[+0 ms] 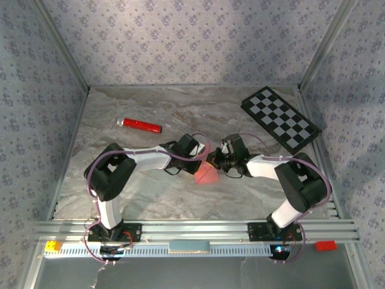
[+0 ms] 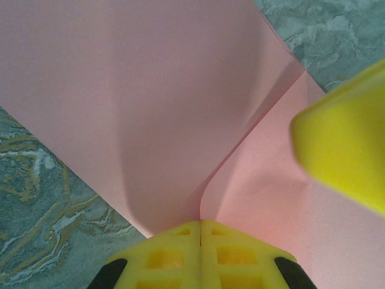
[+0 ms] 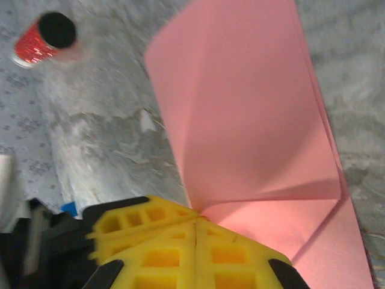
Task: Fold a paper plane with a square sheet of paper (pick it up from the middle)
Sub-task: Fold the triangle a second time at the center of the table.
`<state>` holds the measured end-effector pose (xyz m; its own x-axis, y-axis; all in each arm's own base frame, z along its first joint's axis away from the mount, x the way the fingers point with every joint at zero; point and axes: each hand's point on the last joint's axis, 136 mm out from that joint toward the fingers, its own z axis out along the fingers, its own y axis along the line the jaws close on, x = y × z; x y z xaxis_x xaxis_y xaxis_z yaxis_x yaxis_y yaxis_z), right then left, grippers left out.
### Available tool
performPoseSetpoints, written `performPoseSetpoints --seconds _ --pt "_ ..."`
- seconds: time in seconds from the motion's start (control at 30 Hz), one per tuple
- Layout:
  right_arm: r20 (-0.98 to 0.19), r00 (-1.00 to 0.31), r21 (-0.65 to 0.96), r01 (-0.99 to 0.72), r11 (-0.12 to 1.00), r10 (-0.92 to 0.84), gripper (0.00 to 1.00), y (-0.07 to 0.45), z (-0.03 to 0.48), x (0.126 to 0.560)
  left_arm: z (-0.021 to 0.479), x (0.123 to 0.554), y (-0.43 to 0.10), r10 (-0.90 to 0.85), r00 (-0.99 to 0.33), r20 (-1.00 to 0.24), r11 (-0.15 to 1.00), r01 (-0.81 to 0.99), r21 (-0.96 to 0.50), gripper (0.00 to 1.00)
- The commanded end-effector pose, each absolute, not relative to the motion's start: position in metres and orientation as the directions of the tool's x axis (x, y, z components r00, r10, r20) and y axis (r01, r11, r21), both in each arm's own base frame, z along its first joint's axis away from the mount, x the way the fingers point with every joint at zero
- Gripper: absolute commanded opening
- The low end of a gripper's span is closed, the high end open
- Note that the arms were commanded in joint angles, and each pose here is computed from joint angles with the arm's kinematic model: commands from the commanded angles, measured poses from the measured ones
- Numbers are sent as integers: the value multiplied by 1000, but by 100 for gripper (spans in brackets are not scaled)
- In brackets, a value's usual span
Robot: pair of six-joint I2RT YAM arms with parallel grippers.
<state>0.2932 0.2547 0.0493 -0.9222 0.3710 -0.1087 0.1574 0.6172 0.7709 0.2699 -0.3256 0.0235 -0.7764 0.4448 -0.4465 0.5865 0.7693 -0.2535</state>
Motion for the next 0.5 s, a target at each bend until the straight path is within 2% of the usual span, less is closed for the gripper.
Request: performPoseSetpoints --seconds 0.0,0.33,0.4,0.47 --pt "-77 -937 769 161 619 340 2 261 39 289 14 267 -317 469 -785 -404 778 584 -231 0" --pt "-23 -918 656 285 698 397 0 232 -8 264 28 272 -320 449 -784 -428 783 576 -235 2" --pt "-20 -913 650 297 699 407 0 230 -13 262 41 276 -322 419 -789 -449 790 560 -249 12" --pt "-21 -909 654 301 694 415 0 230 -13 262 52 281 -320 381 -803 -458 810 528 -253 17"
